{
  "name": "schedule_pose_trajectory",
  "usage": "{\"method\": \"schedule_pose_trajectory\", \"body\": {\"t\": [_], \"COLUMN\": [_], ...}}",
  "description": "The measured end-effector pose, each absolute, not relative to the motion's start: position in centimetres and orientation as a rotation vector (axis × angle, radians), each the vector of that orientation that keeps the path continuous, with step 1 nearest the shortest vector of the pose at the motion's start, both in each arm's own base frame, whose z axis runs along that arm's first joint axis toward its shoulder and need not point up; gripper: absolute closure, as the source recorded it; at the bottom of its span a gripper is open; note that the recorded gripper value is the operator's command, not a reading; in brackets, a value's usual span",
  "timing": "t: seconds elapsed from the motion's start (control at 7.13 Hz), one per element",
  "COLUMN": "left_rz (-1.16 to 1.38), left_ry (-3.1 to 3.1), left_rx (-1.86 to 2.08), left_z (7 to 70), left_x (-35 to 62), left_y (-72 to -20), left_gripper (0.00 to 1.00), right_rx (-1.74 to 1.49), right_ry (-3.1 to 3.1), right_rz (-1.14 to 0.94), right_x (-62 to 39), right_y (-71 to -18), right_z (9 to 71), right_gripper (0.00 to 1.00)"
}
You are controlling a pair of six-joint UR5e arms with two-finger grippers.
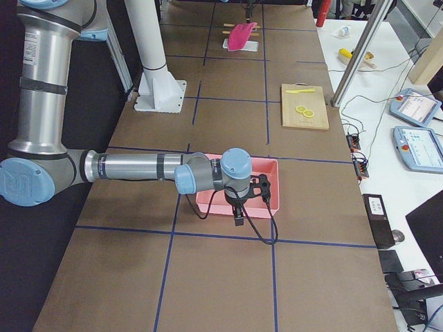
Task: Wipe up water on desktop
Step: 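Grasp the pink towel's corner on the white tray with the left gripper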
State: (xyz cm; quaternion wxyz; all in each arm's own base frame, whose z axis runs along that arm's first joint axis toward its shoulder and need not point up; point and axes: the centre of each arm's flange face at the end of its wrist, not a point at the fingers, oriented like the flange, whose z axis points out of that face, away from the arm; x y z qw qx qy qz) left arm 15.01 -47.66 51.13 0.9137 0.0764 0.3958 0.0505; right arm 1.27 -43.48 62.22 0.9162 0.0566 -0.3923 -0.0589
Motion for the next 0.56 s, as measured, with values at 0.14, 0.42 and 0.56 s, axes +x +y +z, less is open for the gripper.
{"method": "schedule_pose_trajectory", "body": {"t": [0.14, 0.42, 0.56], "left_rz": [0.105, 0.107, 0.107], "left_ry": [0.819, 0.826, 0.829], "left_rx": [0.153, 0.147, 0.147], "left_z": [51.09, 50.93, 50.76], "left_x": [15.86, 16.47, 16.48], "left_y": [-47.42, -47.25, -47.19], "left_gripper": [0.20, 0.85, 0.92], "right_rx": [0.115, 0.111, 0.110], "right_ry": [-0.807, -0.806, -0.806], "right_rz": [-0.120, -0.119, -0.119], "right_x": [1.28, 1.30, 1.30], "right_y": [-43.40, -43.23, -43.18], "right_z": [62.29, 62.46, 62.50], "right_gripper": [0.00, 0.00, 0.00]}}
